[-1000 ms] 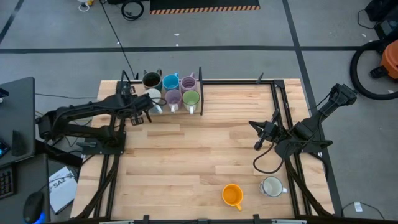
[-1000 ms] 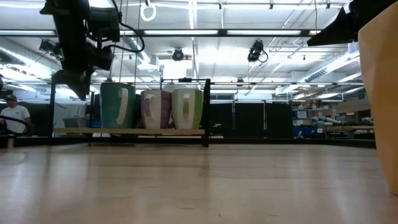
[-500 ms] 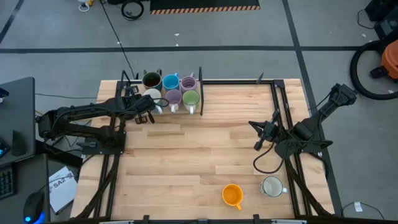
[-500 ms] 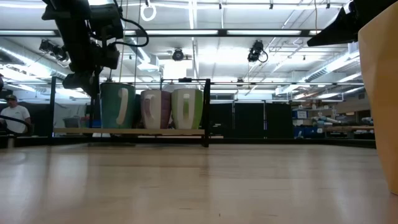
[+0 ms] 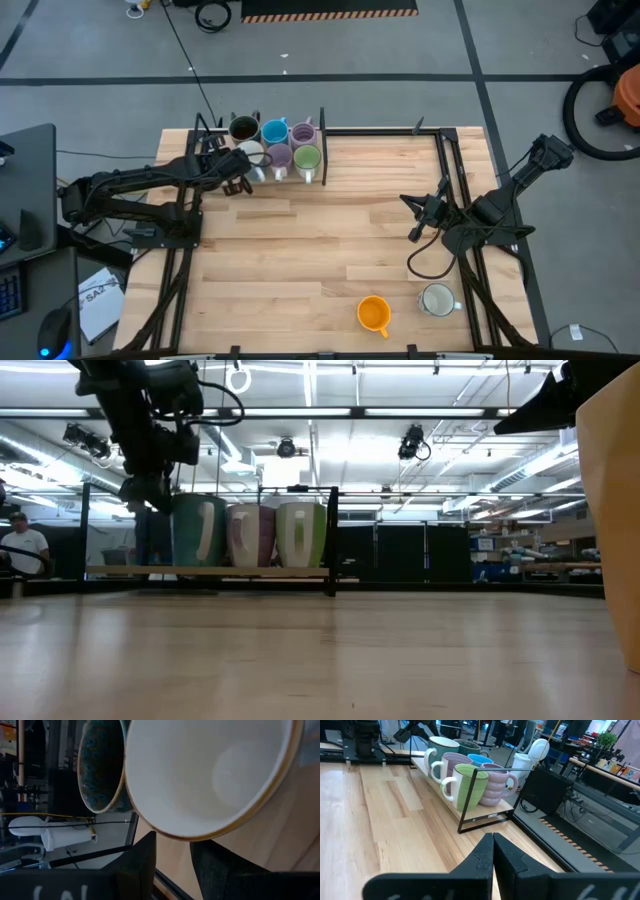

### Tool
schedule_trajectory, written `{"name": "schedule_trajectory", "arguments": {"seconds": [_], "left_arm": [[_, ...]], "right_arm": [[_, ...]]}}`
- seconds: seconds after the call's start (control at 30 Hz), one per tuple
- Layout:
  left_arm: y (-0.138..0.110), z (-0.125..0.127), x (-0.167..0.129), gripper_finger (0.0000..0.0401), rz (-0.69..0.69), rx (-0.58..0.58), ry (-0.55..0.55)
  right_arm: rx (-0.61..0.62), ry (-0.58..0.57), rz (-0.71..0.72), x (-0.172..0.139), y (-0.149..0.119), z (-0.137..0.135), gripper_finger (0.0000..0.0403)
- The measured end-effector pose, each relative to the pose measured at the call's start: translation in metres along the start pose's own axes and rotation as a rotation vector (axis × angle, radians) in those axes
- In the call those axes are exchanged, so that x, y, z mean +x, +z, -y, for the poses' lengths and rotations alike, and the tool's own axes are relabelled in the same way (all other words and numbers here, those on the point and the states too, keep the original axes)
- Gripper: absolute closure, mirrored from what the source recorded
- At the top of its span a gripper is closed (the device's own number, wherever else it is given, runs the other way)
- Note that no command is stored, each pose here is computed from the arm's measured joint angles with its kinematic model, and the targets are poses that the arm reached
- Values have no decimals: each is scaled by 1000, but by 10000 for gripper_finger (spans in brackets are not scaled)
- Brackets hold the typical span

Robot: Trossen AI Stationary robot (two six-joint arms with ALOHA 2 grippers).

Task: Place coffee mugs
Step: Put the light blue mug on the shelf

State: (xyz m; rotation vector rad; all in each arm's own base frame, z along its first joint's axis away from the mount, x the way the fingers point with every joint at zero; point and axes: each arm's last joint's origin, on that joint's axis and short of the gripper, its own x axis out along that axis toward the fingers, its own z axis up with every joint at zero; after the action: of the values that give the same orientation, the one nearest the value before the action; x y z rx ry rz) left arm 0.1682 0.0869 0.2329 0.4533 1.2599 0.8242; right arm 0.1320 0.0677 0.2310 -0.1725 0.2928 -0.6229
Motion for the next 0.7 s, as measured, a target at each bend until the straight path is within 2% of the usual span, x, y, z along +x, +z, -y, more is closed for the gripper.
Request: {"name": "schedule_trajectory", "arguments": {"seconds": [0.47, 0.6, 0.7], "left_arm": [[0, 1, -4, 276, 6, -7, 40], [-3, 5, -14, 276, 7, -36, -24], [-2, 7, -24, 276, 18, -93, -132]], "right_arm": [[0, 0, 0, 0, 0, 0, 391], [0, 0, 0, 0, 0, 0, 391], [-8, -6, 2, 0, 0, 0, 391]]}}
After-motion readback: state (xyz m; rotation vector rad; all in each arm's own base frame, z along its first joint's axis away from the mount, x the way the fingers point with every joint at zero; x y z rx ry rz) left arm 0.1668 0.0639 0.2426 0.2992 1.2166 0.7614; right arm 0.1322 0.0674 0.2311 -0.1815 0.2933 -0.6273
